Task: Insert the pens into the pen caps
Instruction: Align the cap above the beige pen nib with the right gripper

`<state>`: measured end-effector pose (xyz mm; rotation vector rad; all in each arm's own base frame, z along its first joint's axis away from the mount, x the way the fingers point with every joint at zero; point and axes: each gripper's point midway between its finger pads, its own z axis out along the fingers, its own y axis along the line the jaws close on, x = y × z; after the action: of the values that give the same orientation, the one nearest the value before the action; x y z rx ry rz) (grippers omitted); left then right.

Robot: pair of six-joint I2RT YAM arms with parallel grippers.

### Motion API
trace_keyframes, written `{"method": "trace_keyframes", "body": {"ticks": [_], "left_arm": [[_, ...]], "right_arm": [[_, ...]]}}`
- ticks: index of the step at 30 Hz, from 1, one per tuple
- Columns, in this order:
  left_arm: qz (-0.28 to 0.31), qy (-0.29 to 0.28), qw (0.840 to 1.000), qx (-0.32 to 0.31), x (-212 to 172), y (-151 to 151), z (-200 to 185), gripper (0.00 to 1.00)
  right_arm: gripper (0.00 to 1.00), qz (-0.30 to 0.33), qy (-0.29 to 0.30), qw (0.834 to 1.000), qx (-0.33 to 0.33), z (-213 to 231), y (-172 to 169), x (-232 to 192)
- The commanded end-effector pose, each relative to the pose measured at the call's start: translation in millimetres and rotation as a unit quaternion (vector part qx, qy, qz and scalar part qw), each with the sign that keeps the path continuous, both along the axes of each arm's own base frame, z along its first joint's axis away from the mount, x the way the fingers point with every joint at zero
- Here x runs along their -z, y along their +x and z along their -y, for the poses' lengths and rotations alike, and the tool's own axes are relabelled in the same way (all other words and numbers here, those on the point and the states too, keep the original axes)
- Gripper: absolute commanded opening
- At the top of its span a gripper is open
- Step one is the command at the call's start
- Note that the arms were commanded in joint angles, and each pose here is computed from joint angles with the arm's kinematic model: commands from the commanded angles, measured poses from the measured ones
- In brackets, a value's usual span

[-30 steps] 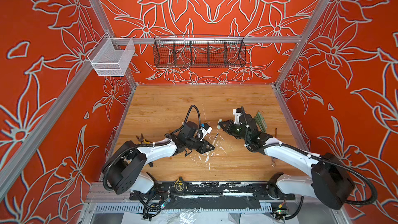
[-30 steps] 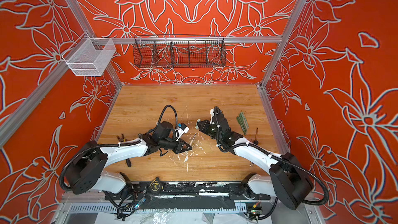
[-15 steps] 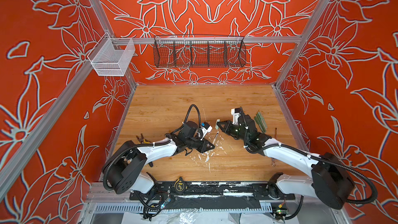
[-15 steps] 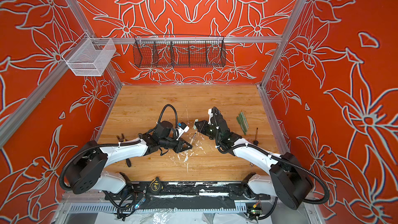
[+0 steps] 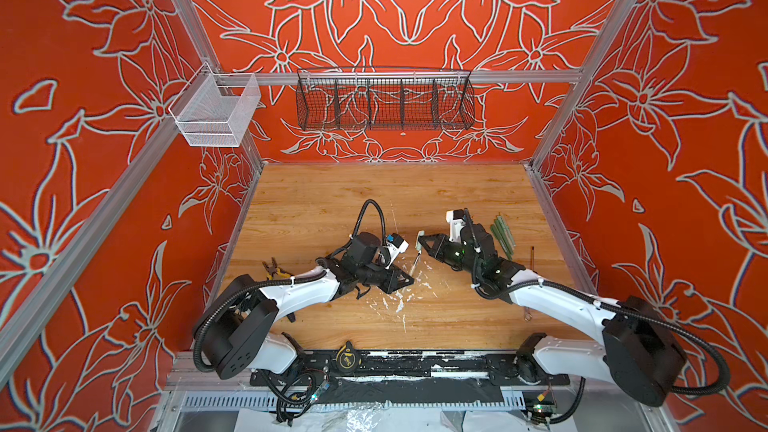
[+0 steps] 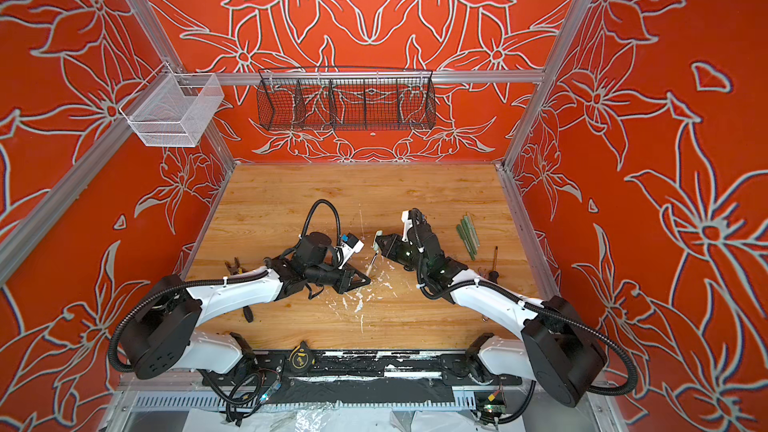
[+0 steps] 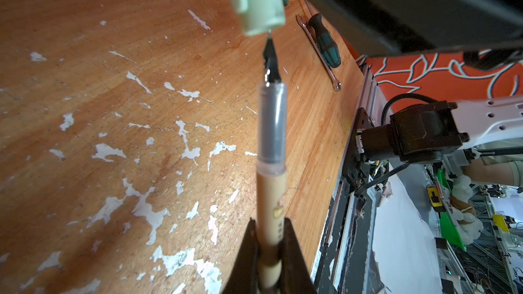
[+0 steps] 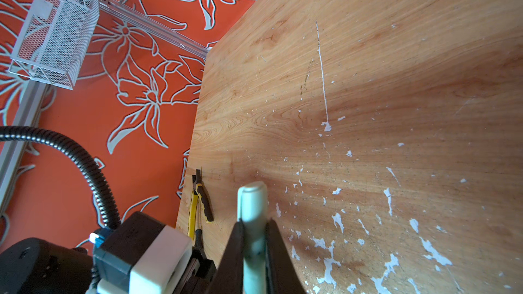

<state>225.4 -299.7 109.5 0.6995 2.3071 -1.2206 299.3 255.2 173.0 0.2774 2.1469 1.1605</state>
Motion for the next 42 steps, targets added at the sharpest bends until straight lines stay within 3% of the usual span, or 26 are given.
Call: {"method": "trace_keyframes", "body": {"ticks": [1, 42], "left_arm": [[0.014, -0.005, 1.000, 0.007, -6, 0, -1, 0.00], [0.032, -0.002, 0.999, -0.021, -14, 15, -9, 0.00]], "right_arm": [[0.00, 0.029, 0.006, 1.000, 0.006, 0, 4, -13], [0.00, 0.037, 0.011, 0.999, -0.015, -7, 0, -16]]}}
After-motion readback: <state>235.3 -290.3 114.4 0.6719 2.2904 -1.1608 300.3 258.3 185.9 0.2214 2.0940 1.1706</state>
